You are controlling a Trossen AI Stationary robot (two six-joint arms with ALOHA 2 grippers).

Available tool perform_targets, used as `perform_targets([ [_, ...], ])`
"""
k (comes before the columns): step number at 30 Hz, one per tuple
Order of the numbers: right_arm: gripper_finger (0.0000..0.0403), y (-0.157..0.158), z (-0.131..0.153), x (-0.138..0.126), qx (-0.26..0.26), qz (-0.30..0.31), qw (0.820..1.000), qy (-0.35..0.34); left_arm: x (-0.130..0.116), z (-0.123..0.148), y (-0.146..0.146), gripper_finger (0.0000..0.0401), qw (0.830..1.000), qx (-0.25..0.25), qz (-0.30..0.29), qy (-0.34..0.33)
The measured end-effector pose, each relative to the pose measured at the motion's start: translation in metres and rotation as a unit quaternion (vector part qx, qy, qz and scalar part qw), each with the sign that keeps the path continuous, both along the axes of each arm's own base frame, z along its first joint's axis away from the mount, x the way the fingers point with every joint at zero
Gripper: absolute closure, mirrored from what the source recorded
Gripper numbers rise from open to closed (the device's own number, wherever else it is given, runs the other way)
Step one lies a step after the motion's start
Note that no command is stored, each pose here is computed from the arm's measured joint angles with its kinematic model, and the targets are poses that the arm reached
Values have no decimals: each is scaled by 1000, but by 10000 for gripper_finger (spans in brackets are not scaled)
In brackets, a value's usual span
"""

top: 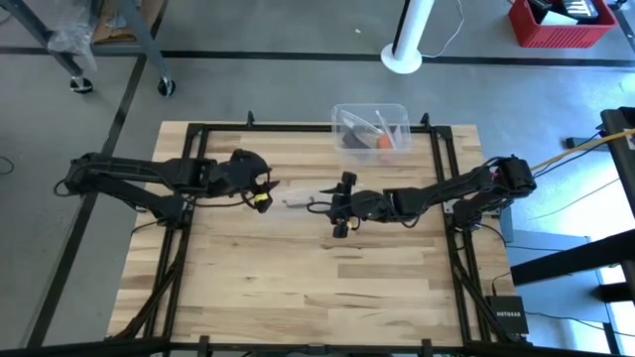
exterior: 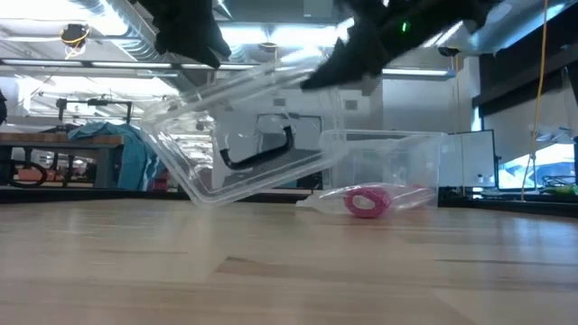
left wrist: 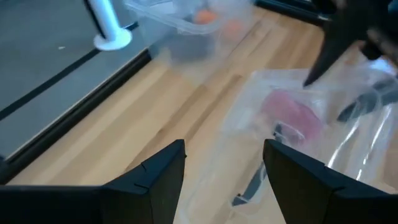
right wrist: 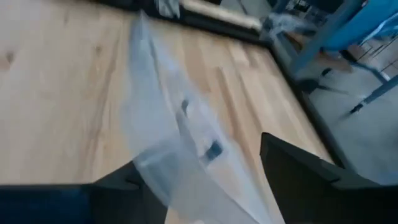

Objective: Roll bandage
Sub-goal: Open the transparent bin, then put the transparent zip lock bag into the transparent bin

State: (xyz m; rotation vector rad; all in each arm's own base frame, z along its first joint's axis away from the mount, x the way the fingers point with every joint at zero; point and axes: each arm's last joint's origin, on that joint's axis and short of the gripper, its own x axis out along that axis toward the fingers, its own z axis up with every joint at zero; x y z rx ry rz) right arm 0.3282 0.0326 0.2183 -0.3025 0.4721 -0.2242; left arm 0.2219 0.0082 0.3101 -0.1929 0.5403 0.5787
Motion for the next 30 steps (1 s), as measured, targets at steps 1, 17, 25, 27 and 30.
perform_targets([
  [1,167,2,7,0,0,1,1000,-4,0,0,-1,191,1000,-2,-6,-1],
  [17,114,11,31,-1,26,14,999,16,4,3,-14,191,998,-2,-50,-24],
  [25,113,18,48,-5,25,30,998,40,4,3,-14,191,998,1,-52,-22],
  [27,113,22,53,-4,27,38,998,30,4,3,-14,191,998,1,-52,-23],
  [30,113,30,60,-5,27,50,998,28,4,3,-14,191,998,1,-54,-22],
])
